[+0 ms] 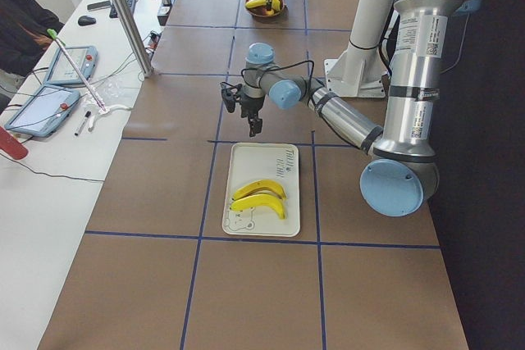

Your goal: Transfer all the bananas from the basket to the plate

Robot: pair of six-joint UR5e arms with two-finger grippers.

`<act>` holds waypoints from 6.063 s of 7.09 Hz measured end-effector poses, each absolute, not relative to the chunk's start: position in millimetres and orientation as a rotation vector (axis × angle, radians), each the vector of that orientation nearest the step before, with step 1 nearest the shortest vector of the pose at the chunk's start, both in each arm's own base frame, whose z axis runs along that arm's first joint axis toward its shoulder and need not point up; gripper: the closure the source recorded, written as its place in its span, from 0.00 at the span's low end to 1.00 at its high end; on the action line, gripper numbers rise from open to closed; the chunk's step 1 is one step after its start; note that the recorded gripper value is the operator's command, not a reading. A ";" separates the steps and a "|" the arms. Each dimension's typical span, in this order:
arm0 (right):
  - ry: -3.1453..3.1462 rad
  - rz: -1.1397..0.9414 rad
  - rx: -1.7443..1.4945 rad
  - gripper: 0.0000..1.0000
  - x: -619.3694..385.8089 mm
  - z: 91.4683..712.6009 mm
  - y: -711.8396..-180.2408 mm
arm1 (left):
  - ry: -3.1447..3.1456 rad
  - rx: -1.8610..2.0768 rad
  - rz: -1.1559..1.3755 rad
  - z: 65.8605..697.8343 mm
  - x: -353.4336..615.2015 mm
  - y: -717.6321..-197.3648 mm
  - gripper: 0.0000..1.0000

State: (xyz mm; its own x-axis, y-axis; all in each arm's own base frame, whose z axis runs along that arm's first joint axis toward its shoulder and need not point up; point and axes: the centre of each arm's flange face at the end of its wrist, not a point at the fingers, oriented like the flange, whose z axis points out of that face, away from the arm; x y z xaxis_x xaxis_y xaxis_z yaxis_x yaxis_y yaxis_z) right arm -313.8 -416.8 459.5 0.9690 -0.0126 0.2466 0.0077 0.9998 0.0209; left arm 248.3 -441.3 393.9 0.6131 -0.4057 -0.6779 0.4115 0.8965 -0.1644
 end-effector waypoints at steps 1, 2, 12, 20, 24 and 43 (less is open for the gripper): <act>-0.248 -0.004 0.018 0.08 -311.2 460.6 -418.9 | 0.780 0.008 -0.471 393.9 248.3 -441.3 0.00; -0.247 0.001 0.017 0.07 -309.6 461.2 -420.3 | 0.779 0.008 -0.472 394.2 248.4 -441.4 0.00; -0.245 0.023 0.007 0.97 -302.5 464.6 -426.3 | 0.777 0.009 -0.472 395.1 248.6 -441.9 0.00; -0.697 0.054 -0.013 1.00 -271.9 252.4 -457.7 | 0.799 0.012 -0.462 384.5 252.9 -444.8 0.00; -1.019 -0.085 0.080 1.00 -360.2 162.6 -403.7 | 0.987 0.011 -0.362 292.0 291.3 -452.0 0.00; -1.264 -0.163 0.174 0.84 -409.5 115.5 -354.8 | 1.638 -0.204 -0.541 128.8 451.3 -407.7 1.00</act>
State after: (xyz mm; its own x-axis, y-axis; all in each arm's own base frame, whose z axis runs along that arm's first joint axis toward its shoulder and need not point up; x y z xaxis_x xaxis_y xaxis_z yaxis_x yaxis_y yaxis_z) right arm -409.5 -354.8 115.5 0.2936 -0.2172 0.9309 0.0261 0.9753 0.2194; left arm 451.3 -407.7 128.8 -0.1495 -0.4359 -0.8875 0.1783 0.8710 -0.4578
